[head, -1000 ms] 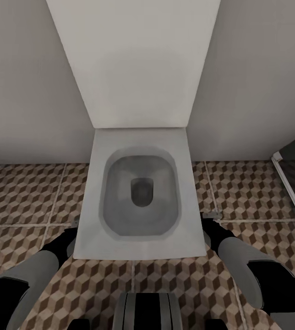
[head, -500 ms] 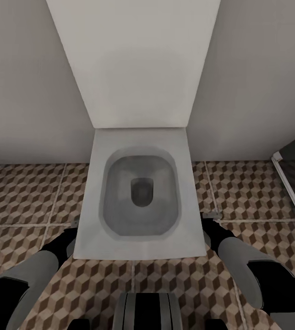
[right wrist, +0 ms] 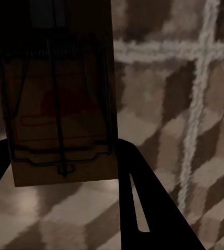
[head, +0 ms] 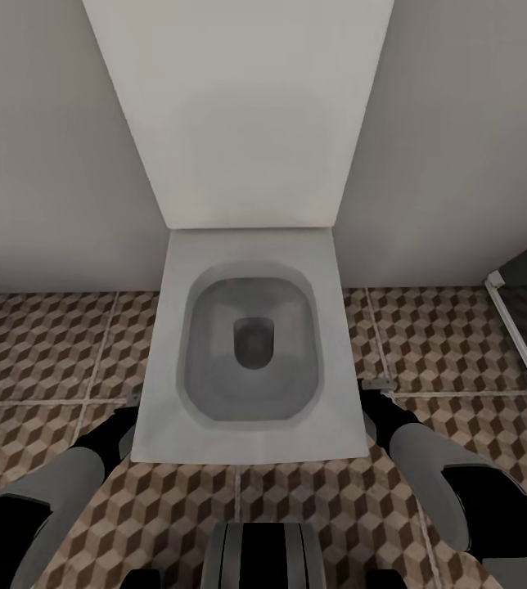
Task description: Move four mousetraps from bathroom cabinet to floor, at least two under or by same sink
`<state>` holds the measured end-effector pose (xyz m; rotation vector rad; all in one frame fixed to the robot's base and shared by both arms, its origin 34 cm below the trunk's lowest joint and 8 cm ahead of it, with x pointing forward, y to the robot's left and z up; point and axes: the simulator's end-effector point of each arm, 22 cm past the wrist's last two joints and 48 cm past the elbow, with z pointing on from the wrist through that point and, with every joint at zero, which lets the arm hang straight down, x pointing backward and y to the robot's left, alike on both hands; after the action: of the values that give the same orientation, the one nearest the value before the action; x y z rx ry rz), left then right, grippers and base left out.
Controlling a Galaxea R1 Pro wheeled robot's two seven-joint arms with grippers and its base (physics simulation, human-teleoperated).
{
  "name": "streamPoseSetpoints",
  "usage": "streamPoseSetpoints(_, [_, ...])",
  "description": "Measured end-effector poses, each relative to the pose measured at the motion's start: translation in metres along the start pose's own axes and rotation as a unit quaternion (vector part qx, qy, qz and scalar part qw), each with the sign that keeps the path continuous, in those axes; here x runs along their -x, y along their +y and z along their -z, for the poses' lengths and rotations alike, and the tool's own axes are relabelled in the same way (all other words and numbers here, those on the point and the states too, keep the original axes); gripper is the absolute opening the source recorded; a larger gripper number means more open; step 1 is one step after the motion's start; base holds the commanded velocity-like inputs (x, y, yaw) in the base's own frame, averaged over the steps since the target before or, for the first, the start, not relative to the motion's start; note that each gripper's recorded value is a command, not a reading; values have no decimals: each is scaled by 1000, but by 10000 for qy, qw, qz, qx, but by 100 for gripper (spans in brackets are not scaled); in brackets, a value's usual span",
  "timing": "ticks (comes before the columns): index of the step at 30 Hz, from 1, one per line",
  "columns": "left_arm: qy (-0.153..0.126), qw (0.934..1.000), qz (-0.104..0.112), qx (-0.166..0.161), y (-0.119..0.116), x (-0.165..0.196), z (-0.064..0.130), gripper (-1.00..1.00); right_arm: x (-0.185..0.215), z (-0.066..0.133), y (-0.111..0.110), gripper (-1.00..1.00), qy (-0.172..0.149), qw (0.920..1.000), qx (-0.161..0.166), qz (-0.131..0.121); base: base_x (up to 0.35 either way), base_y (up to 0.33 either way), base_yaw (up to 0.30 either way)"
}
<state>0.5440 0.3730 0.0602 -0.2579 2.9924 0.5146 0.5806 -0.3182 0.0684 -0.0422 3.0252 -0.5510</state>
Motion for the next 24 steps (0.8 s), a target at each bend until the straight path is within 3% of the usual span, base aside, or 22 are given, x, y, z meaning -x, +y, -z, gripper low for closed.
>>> streamPoseSetpoints(11, [0, 10000, 0, 0, 0, 0, 0, 100, 1, -1, -3, -100, -7, 10000, -31, -8, 0, 0, 0])
streamPoseSetpoints(24, [0, 10000, 0, 0, 0, 0, 0, 100, 0, -6, -26, -100, 6, 9998, -184, -59, 0, 0, 0])
